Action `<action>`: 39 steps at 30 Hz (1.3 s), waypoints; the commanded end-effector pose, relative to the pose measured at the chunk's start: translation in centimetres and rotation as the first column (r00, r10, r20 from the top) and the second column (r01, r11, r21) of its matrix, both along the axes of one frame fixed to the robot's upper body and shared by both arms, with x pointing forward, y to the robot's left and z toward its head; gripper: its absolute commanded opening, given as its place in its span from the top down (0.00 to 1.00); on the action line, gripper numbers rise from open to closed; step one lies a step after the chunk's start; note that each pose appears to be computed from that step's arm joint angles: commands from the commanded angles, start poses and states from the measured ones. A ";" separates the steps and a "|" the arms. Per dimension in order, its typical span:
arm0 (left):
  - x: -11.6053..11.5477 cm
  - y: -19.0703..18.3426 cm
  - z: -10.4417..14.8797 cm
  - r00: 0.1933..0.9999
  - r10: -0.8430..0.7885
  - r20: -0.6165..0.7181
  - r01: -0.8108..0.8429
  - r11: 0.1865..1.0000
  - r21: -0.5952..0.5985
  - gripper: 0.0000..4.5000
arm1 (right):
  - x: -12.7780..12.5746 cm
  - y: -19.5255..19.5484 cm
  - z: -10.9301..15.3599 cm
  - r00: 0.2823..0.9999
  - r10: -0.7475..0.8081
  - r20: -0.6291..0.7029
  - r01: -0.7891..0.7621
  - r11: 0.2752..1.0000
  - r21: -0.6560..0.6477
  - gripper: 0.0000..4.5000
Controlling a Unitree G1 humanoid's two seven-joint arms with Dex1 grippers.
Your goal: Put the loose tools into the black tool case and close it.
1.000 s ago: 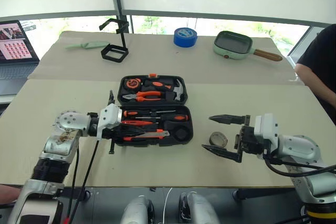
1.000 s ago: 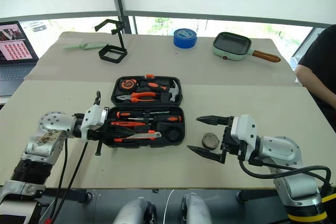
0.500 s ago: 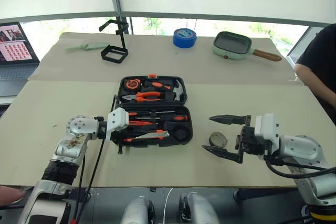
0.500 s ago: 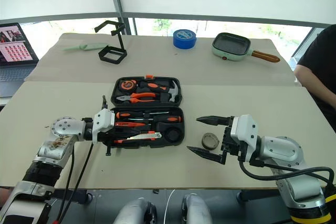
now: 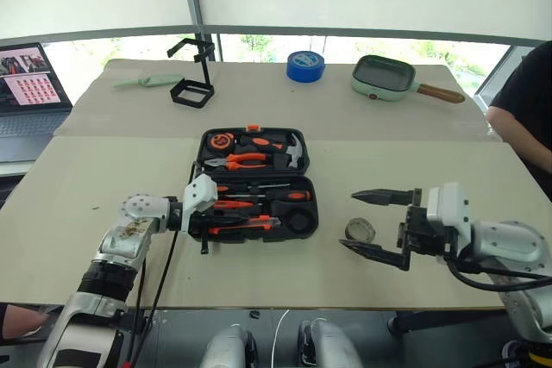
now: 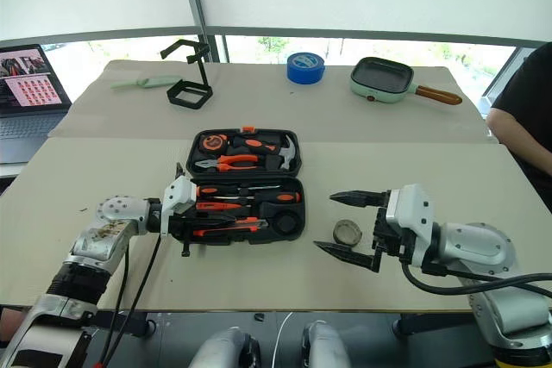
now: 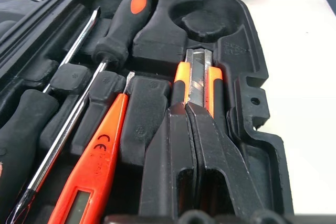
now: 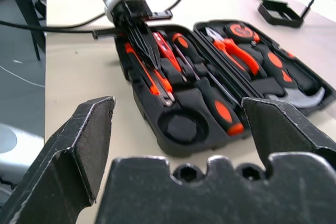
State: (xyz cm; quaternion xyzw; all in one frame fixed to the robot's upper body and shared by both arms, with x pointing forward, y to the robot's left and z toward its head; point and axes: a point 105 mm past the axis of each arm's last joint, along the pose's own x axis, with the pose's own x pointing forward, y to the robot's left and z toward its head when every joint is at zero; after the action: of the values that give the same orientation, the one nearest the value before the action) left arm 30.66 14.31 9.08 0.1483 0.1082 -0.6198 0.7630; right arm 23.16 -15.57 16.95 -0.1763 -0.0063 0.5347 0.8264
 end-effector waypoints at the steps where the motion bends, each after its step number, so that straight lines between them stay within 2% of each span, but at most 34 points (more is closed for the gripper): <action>1: -0.3 -0.1 2.0 0.998 0.010 0.064 0.000 0.989 -0.147 0.99 | -0.7 -1.6 1.1 0.998 -0.056 0.036 0.055 0.998 0.011 0.00; 2: -0.7 0.3 3.2 1.000 0.012 0.022 -0.007 0.979 -0.202 0.93 | -1.0 -2.7 0.9 0.995 -0.096 0.033 0.096 0.995 0.012 0.00; 3: -1.1 0.7 4.0 0.998 0.010 0.060 0.002 0.981 -0.194 0.87 | -1.4 -4.1 0.5 0.989 -0.145 0.023 0.145 0.989 0.016 0.00; 4: -1.3 1.1 4.8 0.996 0.018 0.089 0.000 0.980 -0.197 0.86 | -1.9 -5.3 0.0 0.982 -0.190 0.012 0.190 0.982 0.006 0.00; 7: -2.2 1.6 6.3 0.989 0.058 0.138 -0.021 0.966 -0.257 0.61 | -3.4 -8.1 -1.6 0.962 -0.272 0.000 0.272 0.961 -0.044 0.00; 8: -2.8 2.0 6.7 0.978 0.063 0.199 -0.008 0.963 -0.268 0.55 | -3.9 -9.2 -2.3 0.951 -0.309 0.003 0.308 0.949 -0.067 0.00; 11: -4.8 3.0 6.8 0.973 0.037 0.228 0.031 0.957 -0.288 0.31 | -4.9 -11.2 -3.9 0.929 -0.370 0.008 0.369 0.922 -0.117 0.00; 15: -6.2 4.2 5.6 0.981 0.065 0.184 -0.012 0.961 -0.277 0.02 | -5.4 -11.1 -5.3 0.936 -0.351 0.002 0.347 0.923 -0.167 0.00; 17: -7.1 4.1 4.4 0.983 0.034 0.181 0.008 0.974 -0.225 0.01 | -5.1 -9.3 -5.5 0.972 -0.235 0.003 0.229 0.944 -0.238 0.00; 20: -7.8 3.4 4.3 0.985 0.048 0.168 0.002 0.957 -0.289 0.01 | -2.4 -5.8 -4.4 0.990 -0.142 -0.007 0.135 0.955 -0.264 0.00; 24: -7.9 2.5 4.7 0.976 0.047 0.214 0.023 0.950 -0.311 0.01 | -1.1 -4.3 -4.9 0.990 -0.101 -0.101 0.057 0.929 -0.365 0.00; 27: -7.9 2.5 4.7 0.981 0.042 0.189 0.022 0.946 -0.325 0.01 | -0.7 -3.0 -5.3 0.983 -0.037 -0.181 -0.044 0.905 -0.424 0.00; 30: -7.5 2.5 4.7 0.976 0.064 0.207 0.008 0.945 -0.327 0.01 | 0.7 -3.1 -6.1 0.976 -0.081 -0.203 -0.030 0.869 -0.494 0.00; 34: -7.6 2.4 4.7 0.974 0.074 0.215 0.001 0.943 -0.332 0.01 | 2.7 -2.7 -6.8 0.983 -0.102 -0.154 0.000 0.833 -0.554 0.00; 39: -7.9 2.4 4.4 0.973 0.097 0.211 -0.021 0.941 -0.337 0.01 | 3.8 -2.1 -7.0 0.985 -0.097 -0.140 0.001 0.827 -0.563 0.00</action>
State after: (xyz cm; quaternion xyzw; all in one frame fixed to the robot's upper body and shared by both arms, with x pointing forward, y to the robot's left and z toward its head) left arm 23.00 17.05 12.64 0.0681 -0.0566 -0.5849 0.8063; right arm 26.56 -17.73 9.32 -0.3550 0.2321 0.5077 0.7498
